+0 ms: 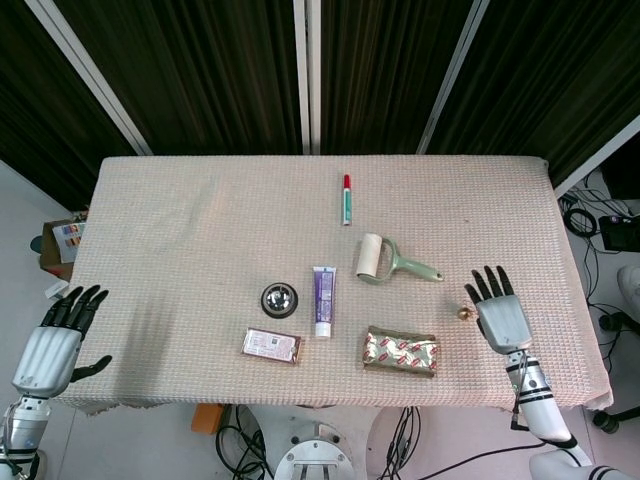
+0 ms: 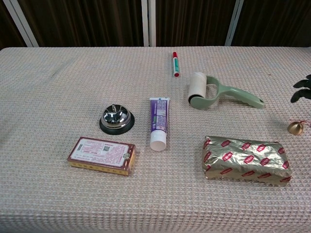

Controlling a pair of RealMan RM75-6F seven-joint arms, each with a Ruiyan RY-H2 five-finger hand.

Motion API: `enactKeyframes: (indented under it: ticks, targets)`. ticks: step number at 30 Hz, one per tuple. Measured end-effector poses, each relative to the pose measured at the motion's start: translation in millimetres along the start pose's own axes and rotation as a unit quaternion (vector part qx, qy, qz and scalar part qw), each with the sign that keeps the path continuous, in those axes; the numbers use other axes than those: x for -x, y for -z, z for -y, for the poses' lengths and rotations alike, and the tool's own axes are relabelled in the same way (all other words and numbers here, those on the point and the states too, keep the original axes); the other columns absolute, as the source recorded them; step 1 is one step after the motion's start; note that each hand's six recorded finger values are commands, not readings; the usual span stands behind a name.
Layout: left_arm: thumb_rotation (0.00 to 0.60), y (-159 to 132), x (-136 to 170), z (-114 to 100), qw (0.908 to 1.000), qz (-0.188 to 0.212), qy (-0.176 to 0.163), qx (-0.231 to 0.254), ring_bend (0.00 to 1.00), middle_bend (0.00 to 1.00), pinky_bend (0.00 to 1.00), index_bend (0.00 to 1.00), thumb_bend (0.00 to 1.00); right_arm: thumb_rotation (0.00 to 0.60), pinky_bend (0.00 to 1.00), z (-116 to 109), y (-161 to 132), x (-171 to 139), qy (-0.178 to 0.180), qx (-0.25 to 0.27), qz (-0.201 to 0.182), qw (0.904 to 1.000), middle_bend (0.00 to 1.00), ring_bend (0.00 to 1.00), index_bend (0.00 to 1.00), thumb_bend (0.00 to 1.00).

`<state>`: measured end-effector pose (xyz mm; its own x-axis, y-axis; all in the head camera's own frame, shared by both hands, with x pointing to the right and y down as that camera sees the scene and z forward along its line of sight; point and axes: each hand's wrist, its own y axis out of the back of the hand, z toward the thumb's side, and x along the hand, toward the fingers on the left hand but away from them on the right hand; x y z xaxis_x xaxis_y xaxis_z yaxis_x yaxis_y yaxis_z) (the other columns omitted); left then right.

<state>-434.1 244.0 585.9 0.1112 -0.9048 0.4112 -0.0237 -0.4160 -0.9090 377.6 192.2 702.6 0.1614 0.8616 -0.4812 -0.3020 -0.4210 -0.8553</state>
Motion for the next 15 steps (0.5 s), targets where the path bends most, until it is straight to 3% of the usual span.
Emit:
enactKeyframes:
  ticks: [8, 15]
  targets:
    - [0.600, 2, 1, -5, 0.9999, -0.002, -0.009, 0.004, 0.04, 0.07, 0.16, 0.08, 0.11, 0.600, 0.00, -16, 43, -44, 0.018, 0.060, 0.027, 0.9976, 0.00, 0.00, 0.00, 0.09]
    - [0.600, 4, -3, -4, 1.0000, -0.006, -0.006, -0.001, 0.04, 0.07, 0.16, 0.08, 0.10, 0.600, 0.00, -20, 103, -97, 0.049, 0.087, 0.088, 0.9911, 0.00, 0.00, 0.00, 0.09]
